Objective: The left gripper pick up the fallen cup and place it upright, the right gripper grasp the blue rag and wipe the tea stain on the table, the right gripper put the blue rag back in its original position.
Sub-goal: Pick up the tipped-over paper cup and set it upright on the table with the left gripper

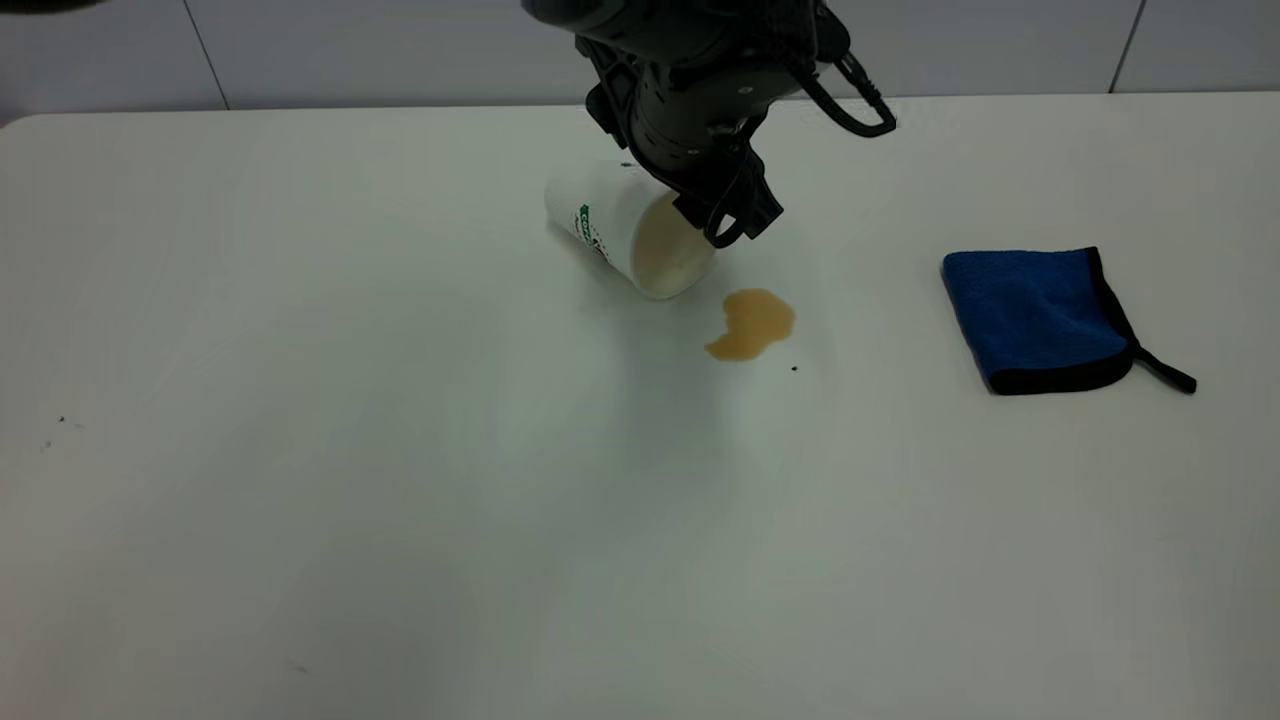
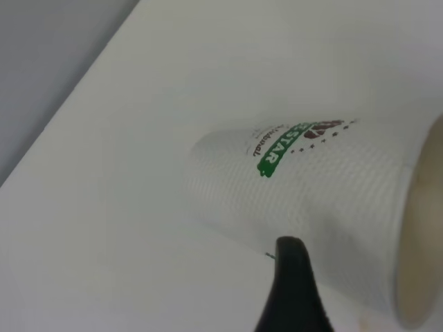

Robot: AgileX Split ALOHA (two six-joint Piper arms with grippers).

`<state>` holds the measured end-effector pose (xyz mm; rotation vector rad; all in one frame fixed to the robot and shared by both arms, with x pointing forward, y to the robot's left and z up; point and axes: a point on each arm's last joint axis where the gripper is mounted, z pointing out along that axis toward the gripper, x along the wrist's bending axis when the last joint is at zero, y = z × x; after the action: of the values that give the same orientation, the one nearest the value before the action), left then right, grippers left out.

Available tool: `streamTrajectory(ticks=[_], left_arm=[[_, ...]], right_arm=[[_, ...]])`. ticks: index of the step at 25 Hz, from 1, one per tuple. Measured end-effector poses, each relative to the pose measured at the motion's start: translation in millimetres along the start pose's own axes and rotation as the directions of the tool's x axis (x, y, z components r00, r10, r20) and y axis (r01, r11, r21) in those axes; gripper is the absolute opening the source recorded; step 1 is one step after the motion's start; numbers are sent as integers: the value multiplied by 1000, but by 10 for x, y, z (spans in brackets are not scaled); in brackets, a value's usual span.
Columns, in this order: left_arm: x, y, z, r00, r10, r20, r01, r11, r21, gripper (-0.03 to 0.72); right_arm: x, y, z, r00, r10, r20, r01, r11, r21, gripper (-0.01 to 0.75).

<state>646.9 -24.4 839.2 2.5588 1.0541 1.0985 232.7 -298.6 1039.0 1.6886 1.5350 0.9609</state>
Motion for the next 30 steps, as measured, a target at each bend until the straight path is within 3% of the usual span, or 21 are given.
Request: streamTrajectory(ticks=[7, 13, 24, 28, 30], left_arm=[[-89, -70, 163, 998, 50, -49, -51, 999, -19, 587], [-104, -82, 258, 996, -15, -92, 8, 997, -74, 562], [59, -239, 511, 991, -14, -130, 9, 999, -35, 496], [107, -237, 527, 988, 8, -151, -15, 999, -43, 381], [113, -239, 526, 987, 11, -157, -18, 999, -41, 249]], right_arm=[[0, 0, 0, 1000, 0, 0, 0, 1000, 0, 489], [0, 0, 0, 1000, 0, 0, 0, 1000, 0, 489], [0, 0, 0, 1000, 0, 0, 0, 1000, 0, 489], [0, 0, 0, 1000, 0, 0, 0, 1000, 0, 489], [0, 0, 0, 1000, 0, 0, 0, 1000, 0, 489]])
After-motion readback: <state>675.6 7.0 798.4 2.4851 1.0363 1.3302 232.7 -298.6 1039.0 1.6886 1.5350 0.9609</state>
